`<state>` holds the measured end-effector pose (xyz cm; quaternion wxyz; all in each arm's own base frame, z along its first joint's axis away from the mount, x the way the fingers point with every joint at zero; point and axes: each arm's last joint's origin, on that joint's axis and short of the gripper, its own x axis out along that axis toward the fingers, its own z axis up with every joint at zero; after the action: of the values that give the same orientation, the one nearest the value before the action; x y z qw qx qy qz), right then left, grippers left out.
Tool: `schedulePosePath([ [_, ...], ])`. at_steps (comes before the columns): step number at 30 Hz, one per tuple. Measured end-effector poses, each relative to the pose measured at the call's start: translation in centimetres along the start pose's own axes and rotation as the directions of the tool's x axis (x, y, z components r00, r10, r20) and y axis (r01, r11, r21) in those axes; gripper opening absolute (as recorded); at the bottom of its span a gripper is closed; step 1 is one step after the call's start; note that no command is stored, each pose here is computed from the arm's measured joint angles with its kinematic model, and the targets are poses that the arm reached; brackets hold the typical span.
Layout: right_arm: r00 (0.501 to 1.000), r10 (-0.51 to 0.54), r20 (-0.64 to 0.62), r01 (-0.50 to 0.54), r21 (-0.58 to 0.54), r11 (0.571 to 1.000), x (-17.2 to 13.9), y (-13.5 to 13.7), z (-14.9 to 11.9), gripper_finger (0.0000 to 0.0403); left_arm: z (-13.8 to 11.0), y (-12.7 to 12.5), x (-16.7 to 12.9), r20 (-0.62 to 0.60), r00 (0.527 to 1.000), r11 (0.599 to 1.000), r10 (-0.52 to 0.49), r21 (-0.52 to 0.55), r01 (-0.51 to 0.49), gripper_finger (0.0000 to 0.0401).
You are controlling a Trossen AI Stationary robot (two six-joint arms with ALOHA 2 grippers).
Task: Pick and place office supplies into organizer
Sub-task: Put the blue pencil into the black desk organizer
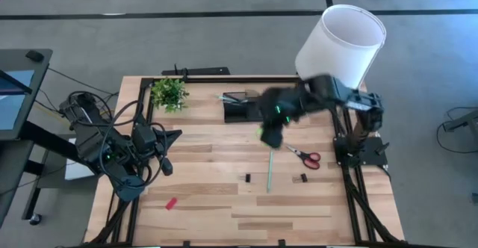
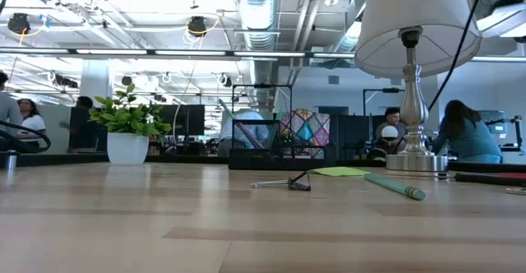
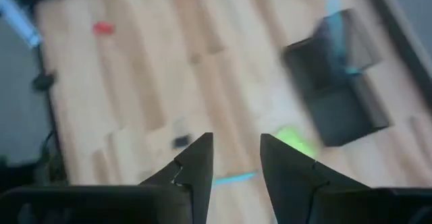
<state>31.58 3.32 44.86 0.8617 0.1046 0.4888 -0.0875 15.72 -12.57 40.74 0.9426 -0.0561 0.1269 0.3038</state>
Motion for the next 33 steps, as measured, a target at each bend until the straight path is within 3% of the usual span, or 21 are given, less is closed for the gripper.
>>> schedulePosePath([
  [3,1.000,0.020,-0.012,-0.020,-0.047,0.999,-0.2,3.6,-1.6,0.0116,-0.2,-0.3,0.1,0.005,1.000,1.000,0.006,-0.009,-0.006,0.0000],
  [8,0.997,0.041,-0.069,-0.041,0.010,0.999,1.1,9.9,-4.4,0.0116,-0.6,-1.1,0.3,0.002,1.000,0.999,0.012,-0.031,-0.011,0.0000],
  [11,0.995,0.003,-0.101,0.005,0.080,0.997,3.2,13.1,-5.9,0.0114,-1.0,-1.7,0.5,-0.003,1.000,1.000,0.013,-0.023,-0.013,0.0000],
  [16,0.991,-0.067,-0.119,0.097,0.266,0.959,5.8,15.2,-6.8,0.0097,-0.8,-2.1,0.5,0.013,1.000,0.996,0.004,-0.085,-0.003,0.0000],
  [22,0.984,-0.124,-0.127,0.171,0.484,0.858,8.0,18.9,-9.5,0.0087,-0.1,-1.1,0.0,0.021,1.000,0.993,-0.015,-0.117,0.017,0.0000],
  [28,0.967,-0.242,-0.081,0.232,0.674,0.702,11.8,23.3,-13.9,0.0097,0.6,0.0,-0.9,-0.006,0.997,0.991,-0.078,-0.108,0.077,0.0000],
  [33,0.942,-0.312,-0.126,0.307,0.701,0.644,15.8,24.6,-15.6,0.0108,0.7,0.4,-1.5,-0.006,0.994,0.992,-0.109,-0.072,0.108,0.0000],
])
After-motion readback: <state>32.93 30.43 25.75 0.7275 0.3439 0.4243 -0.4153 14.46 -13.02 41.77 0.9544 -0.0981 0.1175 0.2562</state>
